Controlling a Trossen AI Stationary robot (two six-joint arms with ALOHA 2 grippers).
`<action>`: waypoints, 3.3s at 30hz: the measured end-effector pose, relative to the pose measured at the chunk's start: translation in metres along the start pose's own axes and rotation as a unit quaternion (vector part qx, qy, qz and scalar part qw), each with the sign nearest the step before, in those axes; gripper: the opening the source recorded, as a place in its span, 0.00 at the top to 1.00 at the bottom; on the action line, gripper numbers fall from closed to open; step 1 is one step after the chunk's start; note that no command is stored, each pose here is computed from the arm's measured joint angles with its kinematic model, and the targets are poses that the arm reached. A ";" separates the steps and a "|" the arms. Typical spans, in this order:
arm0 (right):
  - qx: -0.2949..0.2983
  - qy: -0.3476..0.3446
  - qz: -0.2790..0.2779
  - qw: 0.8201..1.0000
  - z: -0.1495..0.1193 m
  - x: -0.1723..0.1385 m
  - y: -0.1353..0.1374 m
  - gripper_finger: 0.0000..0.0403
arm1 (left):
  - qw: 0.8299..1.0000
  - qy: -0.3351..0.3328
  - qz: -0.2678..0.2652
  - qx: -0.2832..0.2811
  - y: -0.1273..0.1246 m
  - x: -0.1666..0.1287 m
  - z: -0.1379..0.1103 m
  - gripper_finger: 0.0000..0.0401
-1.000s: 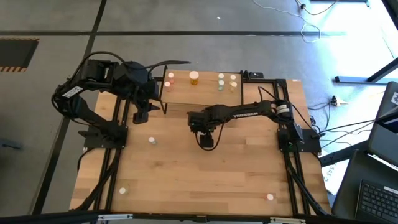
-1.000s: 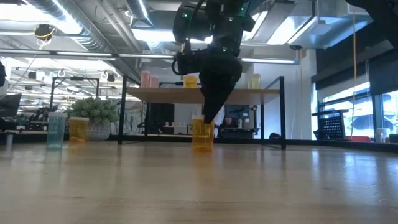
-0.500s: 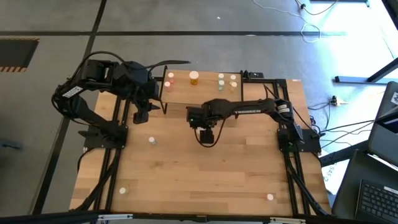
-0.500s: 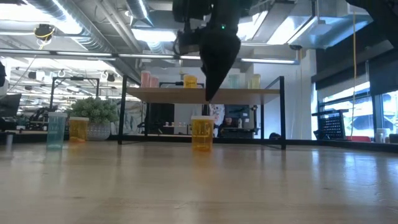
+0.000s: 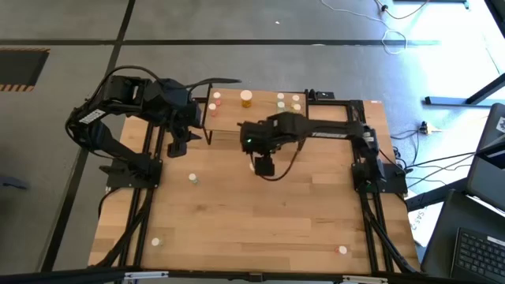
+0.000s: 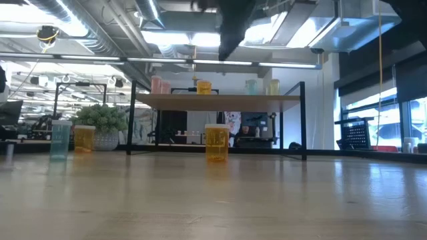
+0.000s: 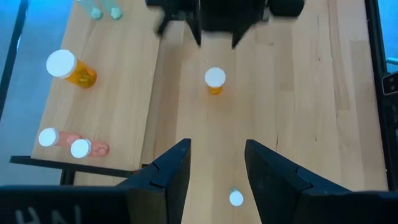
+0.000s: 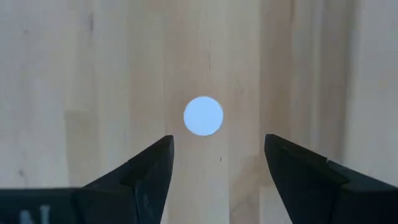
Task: Pick and place medicine bottles onto shelf by color
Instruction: Put the orange medicine bottle on the shelf, aligned with the other orange medicine bottle
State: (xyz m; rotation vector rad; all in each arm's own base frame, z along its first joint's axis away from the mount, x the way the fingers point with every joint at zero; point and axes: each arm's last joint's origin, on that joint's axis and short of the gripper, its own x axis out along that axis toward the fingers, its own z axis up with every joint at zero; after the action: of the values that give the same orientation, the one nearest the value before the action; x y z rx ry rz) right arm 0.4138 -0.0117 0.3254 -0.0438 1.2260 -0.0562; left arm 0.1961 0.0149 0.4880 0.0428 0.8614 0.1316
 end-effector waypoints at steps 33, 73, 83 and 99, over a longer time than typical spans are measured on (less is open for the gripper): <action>-0.050 -0.259 0.010 0.965 -0.153 -0.239 0.007 0.37 | 0.999 -0.018 -0.013 -0.040 -0.021 0.113 0.003 0.63; -0.043 -0.344 0.012 0.938 -0.194 -0.147 0.013 0.37 | 0.999 -0.016 -0.029 0.022 -0.049 0.238 0.003 0.63; -0.042 -0.343 0.012 0.938 -0.191 -0.144 0.013 0.37 | 0.999 0.023 -0.025 -0.027 -0.046 0.240 0.002 0.63; -0.041 -0.343 0.012 0.938 -0.191 -0.144 0.013 0.37 | 0.995 0.016 -0.016 -0.092 -0.035 0.241 0.003 0.63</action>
State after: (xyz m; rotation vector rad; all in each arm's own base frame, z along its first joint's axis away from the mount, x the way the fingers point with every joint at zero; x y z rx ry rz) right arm 0.1855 0.0102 0.3957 -0.1113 0.5277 0.0331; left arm 0.3573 0.0122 0.3050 -0.1462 0.8792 0.1824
